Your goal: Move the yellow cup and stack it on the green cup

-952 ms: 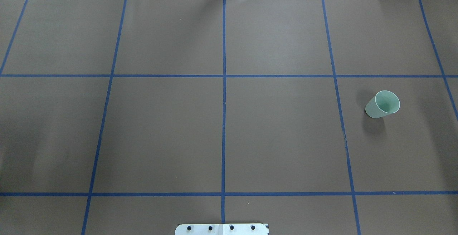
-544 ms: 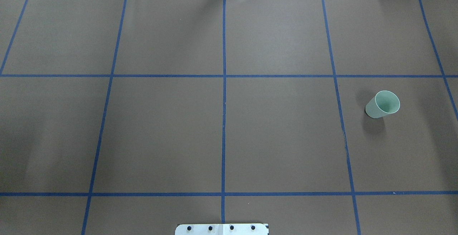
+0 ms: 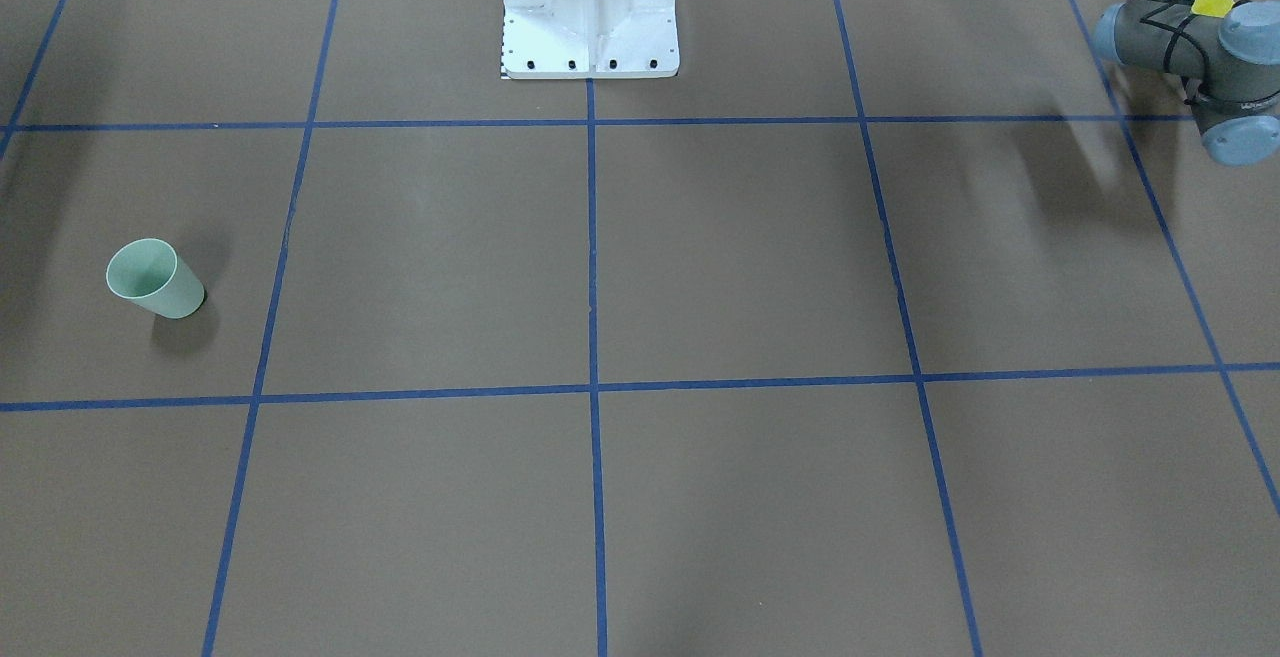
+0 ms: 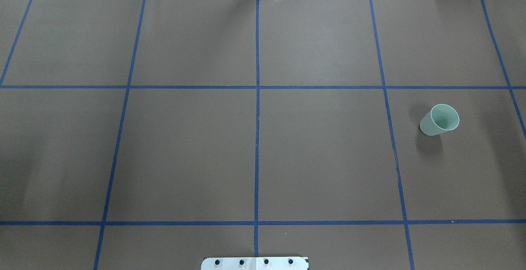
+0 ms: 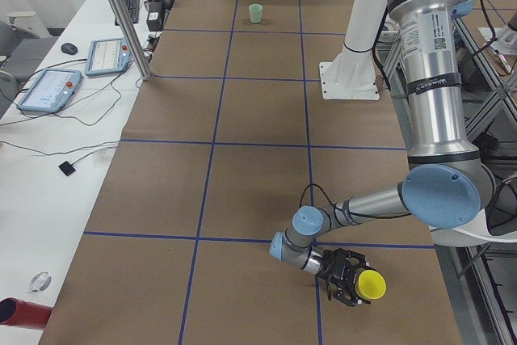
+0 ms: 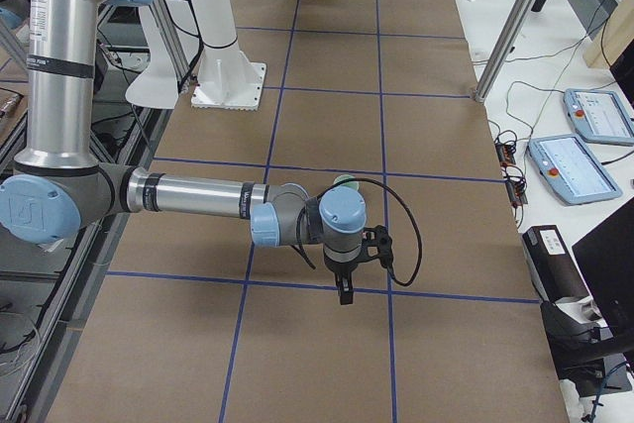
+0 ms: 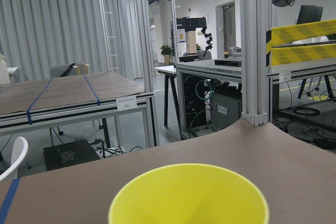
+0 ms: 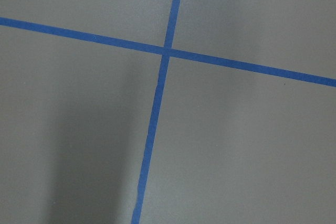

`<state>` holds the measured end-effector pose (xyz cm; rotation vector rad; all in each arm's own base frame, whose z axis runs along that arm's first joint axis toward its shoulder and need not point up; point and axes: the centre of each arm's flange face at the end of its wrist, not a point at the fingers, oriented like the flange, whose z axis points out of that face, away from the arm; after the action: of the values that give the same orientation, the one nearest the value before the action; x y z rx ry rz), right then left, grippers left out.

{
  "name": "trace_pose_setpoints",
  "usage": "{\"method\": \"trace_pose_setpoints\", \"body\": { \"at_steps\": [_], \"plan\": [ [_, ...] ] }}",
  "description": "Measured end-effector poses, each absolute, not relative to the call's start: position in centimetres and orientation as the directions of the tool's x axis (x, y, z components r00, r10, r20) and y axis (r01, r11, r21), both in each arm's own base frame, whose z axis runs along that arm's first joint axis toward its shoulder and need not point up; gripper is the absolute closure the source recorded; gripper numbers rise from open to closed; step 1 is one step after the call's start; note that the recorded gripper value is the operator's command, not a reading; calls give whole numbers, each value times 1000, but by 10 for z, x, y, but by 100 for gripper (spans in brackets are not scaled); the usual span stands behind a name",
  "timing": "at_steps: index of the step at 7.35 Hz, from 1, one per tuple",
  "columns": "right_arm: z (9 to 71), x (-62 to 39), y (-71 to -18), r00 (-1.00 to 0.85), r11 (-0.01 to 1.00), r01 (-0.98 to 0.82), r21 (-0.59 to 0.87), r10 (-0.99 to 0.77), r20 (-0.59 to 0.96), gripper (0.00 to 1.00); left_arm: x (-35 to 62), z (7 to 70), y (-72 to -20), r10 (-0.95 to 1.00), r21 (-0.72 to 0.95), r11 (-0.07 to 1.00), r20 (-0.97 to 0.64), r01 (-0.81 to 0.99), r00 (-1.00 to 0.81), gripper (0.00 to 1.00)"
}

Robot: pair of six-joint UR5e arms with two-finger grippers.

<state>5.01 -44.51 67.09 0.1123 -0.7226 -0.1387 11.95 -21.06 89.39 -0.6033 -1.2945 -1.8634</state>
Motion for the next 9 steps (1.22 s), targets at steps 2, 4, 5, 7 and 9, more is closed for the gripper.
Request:
{"method": "trace_pose_setpoints", "body": {
  "at_steps": [2, 4, 5, 7, 9],
  "plan": [
    [671, 50, -445, 742, 985, 88, 150, -165, 650, 1, 117, 900, -207, -311, 568, -185, 740, 802, -597, 29],
    [671, 50, -445, 742, 985, 87, 151, -166, 650, 1, 115, 903, -205, -307, 570, -186, 740, 801, -598, 59],
    [671, 50, -445, 742, 985, 88, 151, -166, 650, 1, 115, 903, -205, -309, 568, -185, 741, 802, -596, 63],
    [671, 50, -445, 742, 985, 87, 149, -164, 650, 1, 115, 904, -205, -317, 559, -174, 748, 811, -584, 65],
    [672, 50, -445, 741, 985, 87, 147, -163, 651, 1, 108, 905, -201, -325, 537, -147, 767, 831, -553, 65]
  ]
}}
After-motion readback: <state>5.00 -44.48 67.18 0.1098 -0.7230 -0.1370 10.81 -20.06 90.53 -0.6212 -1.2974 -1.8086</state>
